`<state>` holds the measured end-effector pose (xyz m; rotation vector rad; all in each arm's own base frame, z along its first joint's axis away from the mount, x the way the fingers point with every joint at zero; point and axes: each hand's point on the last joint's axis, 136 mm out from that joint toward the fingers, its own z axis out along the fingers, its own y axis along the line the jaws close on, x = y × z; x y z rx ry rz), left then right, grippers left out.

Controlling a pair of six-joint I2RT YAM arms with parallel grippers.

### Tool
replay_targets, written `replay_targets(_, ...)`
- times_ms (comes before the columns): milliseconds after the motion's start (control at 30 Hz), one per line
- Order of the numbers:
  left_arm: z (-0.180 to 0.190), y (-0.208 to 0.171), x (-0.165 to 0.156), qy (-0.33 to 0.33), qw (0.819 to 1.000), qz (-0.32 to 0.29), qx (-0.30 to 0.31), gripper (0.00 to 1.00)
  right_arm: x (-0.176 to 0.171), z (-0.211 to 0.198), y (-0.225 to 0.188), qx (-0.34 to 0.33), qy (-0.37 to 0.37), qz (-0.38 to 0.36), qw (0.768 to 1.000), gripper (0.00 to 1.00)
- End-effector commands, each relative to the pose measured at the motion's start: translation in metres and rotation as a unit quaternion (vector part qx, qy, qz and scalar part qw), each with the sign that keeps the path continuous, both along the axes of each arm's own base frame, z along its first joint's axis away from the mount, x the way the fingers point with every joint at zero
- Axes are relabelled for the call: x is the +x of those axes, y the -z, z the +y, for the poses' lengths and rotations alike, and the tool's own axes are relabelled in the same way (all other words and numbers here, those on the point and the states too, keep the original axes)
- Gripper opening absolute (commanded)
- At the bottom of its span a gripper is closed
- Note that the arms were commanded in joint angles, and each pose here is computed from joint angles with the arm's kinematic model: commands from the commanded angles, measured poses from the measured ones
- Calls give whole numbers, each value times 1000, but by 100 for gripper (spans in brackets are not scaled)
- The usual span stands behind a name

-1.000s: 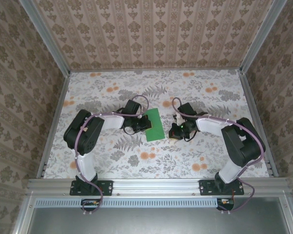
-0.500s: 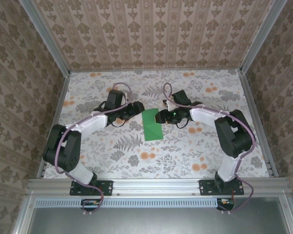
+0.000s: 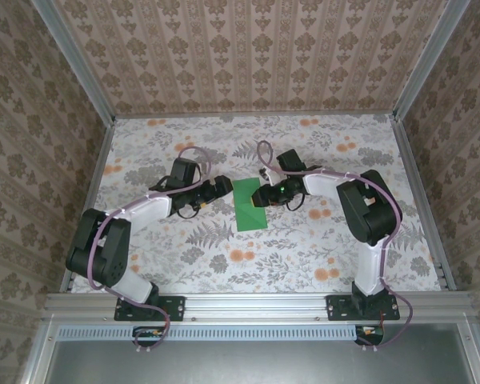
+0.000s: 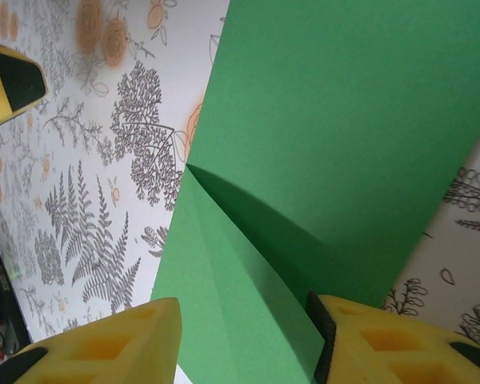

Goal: Fold a paper plane with a square sheet of paper (pick it up from the middle)
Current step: Fold the triangle a second time at the center of the table, then turn over the paper at the center of the table.

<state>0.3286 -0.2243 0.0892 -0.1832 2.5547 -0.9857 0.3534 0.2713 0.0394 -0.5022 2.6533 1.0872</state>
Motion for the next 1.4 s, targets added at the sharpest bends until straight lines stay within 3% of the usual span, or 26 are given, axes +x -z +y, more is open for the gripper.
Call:
replay_targets(0, -8, -9, -3, 15, 999, -15, -29, 100, -3, 3, -2, 14, -27, 0, 1000, 39)
replay_targets(133, -20, -10, -8, 26, 998, -9, -55, 100, 3, -2, -3, 15, -10, -5, 1000, 10)
replay_targets(333, -54, -3, -18, 58, 995, 18, -84, 94, 11, -9, -14, 49, 20, -12, 999, 3)
replay_targets(500, -82, 6, -20, 81, 990, 36, -112, 81, 14, -14, -13, 49, 34, -6, 998, 3)
replay_targets(833, -98, 27, -14, 97, 989, 48, -98, 50, 16, -20, -14, 50, 46, 0, 998, 3)
replay_targets(1100, -97, 40, -9, 107, 990, 40, -83, 39, 17, -21, -15, 50, 49, 7, 998, 4)
replay_targets(1233, -102, 38, -6, 120, 988, 21, -93, 28, 17, -21, -19, 53, 55, 12, 997, 12)
replay_targets(1367, -103, 34, -1, 124, 987, 3, -100, 20, 20, -24, -39, 62, 67, -7, 996, 33)
